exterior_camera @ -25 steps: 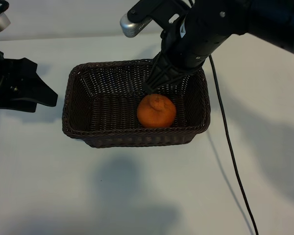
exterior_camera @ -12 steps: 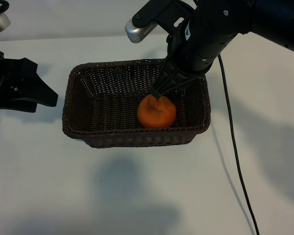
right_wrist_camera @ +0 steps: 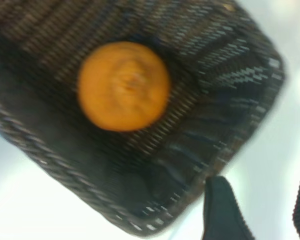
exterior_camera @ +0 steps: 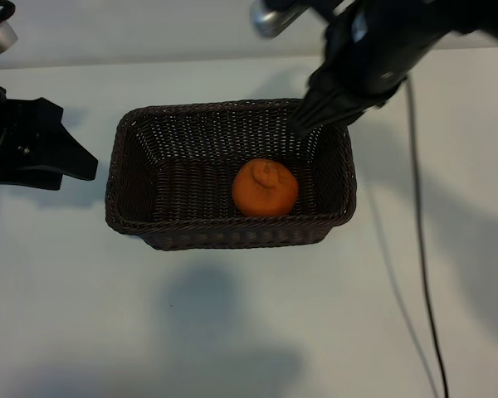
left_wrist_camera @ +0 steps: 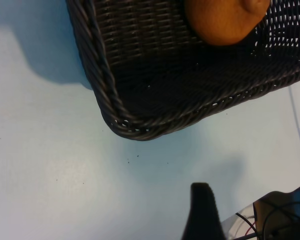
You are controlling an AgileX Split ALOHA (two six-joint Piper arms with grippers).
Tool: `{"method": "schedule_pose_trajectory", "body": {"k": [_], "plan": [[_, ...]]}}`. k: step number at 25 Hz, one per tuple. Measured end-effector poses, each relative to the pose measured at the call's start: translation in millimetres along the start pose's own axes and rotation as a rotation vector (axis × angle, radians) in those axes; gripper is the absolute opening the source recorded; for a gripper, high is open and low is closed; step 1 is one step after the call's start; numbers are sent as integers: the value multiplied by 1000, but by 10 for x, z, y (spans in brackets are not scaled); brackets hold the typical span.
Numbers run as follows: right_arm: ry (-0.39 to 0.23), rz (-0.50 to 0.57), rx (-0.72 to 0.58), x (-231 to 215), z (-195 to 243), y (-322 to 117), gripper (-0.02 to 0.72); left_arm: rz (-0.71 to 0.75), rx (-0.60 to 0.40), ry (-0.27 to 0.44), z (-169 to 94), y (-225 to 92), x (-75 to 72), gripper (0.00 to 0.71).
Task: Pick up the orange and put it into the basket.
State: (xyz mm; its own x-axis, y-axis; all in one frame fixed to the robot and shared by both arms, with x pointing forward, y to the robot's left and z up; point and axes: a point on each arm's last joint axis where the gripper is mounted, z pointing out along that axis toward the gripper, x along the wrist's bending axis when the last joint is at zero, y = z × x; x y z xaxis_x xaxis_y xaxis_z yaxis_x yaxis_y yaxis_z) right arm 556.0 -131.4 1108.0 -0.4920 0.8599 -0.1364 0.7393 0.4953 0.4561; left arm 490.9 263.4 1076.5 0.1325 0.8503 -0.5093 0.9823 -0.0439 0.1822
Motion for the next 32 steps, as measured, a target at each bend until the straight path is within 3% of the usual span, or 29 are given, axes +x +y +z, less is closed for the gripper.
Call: {"method": "schedule_pose_trajectory", "body": {"k": [16, 25, 32], "plan": [[-80, 311, 149, -1016, -162, -398, 365, 17, 0, 0, 0, 0, 0, 542], [-29, 382, 140, -1152, -169, -456, 365, 26, 0, 0, 0, 0, 0, 542], [54, 396, 180, -1052, -39, -542, 365, 26, 0, 0, 0, 0, 0, 542]]}}
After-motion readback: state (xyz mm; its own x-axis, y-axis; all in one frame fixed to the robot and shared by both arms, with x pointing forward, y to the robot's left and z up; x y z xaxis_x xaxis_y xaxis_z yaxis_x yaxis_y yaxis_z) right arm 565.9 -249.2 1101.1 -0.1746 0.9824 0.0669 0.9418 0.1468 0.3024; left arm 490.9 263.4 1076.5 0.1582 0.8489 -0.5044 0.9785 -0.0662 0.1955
